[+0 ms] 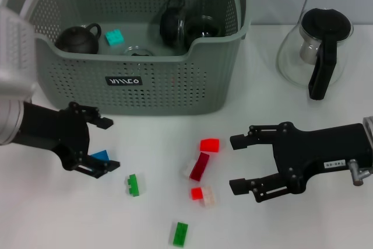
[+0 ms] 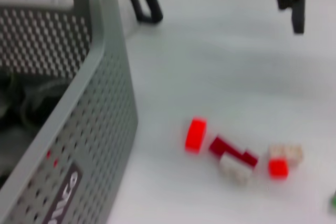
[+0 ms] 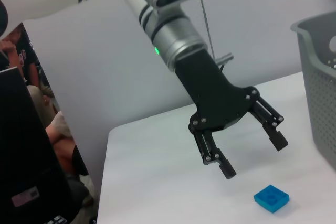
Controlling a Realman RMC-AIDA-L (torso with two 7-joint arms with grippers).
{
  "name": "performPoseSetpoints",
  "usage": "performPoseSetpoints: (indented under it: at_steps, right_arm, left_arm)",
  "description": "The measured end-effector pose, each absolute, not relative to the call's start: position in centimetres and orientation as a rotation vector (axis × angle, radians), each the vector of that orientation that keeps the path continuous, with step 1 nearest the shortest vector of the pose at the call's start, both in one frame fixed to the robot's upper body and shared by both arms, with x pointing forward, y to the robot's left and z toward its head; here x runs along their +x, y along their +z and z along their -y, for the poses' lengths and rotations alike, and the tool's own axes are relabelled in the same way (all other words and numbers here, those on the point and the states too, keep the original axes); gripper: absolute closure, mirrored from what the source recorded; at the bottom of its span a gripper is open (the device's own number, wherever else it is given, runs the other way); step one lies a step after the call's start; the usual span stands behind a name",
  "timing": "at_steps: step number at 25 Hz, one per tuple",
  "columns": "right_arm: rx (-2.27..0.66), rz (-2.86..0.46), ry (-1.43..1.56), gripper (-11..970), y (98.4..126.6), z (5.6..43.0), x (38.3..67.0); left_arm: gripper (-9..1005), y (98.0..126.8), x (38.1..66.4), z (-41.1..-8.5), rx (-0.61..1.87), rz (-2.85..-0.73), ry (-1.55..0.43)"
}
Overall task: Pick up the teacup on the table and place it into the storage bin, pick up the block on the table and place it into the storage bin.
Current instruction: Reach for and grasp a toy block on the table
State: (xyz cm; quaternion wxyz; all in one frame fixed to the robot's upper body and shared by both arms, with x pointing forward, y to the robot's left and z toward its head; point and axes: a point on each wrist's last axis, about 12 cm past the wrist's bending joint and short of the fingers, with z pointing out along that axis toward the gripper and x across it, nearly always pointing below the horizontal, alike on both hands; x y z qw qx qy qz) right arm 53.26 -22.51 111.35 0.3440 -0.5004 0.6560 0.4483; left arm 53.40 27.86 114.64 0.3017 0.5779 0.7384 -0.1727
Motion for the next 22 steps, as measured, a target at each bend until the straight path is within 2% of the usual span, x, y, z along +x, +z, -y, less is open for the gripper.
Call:
performPoseSetpoints:
  at_steps: [7,16,22]
  right_arm:
    - [-1.293,-1.743,1.141,34,111.3,22.1,53.9]
    - [-1.289,-1.75,1.124,34,111.3,21.9,54.4]
    - [-1.288,-1.764,1.117,33,111.1,22.0,54.4]
  left_arm:
    - [137,115.7,54.4,-25.1,1.619,-2.182,-0.35]
    - [136,113.9,55.0,-21.2,1.673,-2.356,-0.12]
    - [136,112.7,56.0,-20.8,1.618,-2.392,-0.081]
